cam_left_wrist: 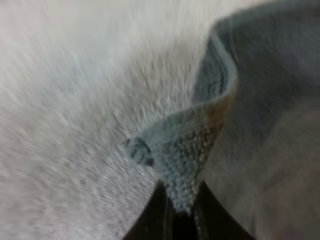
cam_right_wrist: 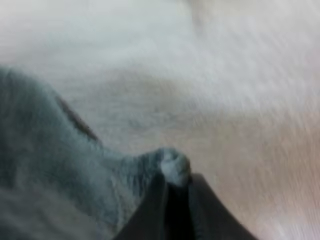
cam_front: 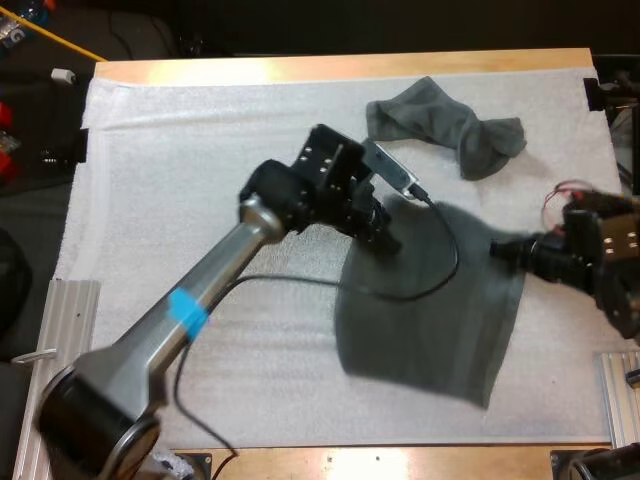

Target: Pick towel from pile, fold and stack

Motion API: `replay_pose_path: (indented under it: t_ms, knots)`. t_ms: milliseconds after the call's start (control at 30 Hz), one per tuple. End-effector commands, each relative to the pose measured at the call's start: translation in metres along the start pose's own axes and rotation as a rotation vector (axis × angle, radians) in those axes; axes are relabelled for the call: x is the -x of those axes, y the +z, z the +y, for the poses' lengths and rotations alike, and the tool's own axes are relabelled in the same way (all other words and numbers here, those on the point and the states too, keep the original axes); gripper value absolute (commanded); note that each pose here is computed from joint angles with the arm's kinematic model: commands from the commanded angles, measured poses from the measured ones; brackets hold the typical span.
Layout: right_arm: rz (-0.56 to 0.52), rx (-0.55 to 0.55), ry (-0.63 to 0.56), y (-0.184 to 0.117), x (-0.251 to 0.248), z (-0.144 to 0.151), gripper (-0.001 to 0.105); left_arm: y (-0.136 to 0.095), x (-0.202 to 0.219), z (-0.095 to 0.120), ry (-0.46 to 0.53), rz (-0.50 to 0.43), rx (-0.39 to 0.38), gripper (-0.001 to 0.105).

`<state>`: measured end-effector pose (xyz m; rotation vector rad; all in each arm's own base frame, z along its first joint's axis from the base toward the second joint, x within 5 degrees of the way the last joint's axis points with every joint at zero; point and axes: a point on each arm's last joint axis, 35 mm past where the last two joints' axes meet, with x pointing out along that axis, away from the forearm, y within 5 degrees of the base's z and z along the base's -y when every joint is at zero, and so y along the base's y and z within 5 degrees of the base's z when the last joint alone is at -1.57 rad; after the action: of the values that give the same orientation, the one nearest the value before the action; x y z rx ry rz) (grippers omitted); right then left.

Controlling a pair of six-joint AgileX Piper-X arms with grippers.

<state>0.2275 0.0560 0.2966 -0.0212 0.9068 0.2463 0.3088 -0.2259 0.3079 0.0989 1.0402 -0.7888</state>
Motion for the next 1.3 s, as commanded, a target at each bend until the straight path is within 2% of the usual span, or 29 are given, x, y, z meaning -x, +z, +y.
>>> replay_pose_path:
  t_ms: [0, 67, 233, 400, 600, 733, 833, 1033, 1167, 1267]
  knots:
    - [-0.035, 0.026, 0.011, 0.007, 0.013, 0.002, 0.0, 0.003, 0.019, -0.005, 0.026, -0.038, -0.019, 0.0]
    - [-0.077, 0.049, 0.021, 0.018, 0.034, 0.004, 0.0, 0.002, 0.044, -0.012, 0.058, -0.087, -0.031, 0.0]
    - [-0.096, 0.086, 0.09, 0.029, 0.066, 0.011, 0.0, -0.007, 0.092, -0.024, 0.099, -0.152, -0.044, 0.0]
    - [-0.095, 0.155, 0.135, 0.026, 0.088, 0.026, 0.0, -0.023, 0.128, -0.032, 0.161, -0.16, -0.04, 0.0]
    - [-0.083, 0.24, 0.215, 0.013, 0.111, 0.047, 0.0, -0.048, 0.146, -0.047, 0.173, -0.051, -0.054, 0.0]
    - [-0.034, 0.261, 0.259, 0.0, 0.121, 0.058, 0.0, -0.065, 0.149, -0.06, 0.245, 0.047, -0.097, 0.0]
    - [0.002, 0.293, 0.283, -0.006, 0.123, 0.064, 0.0, -0.074, 0.15, -0.067, 0.258, 0.103, -0.1, 0.0]
    - [0.072, 0.33, 0.298, -0.004, 0.105, 0.076, 0.0, -0.087, 0.121, -0.056, 0.272, 0.139, -0.069, 0.0]
    - [0.117, 0.337, 0.224, 0.011, 0.065, 0.086, 0.0, -0.093, 0.09, -0.036, 0.281, 0.088, -0.034, 0.0]
    - [0.139, 0.34, 0.213, 0.021, 0.029, 0.096, 0.0, -0.096, 0.077, -0.019, 0.302, 0.044, 0.002, 0.0]
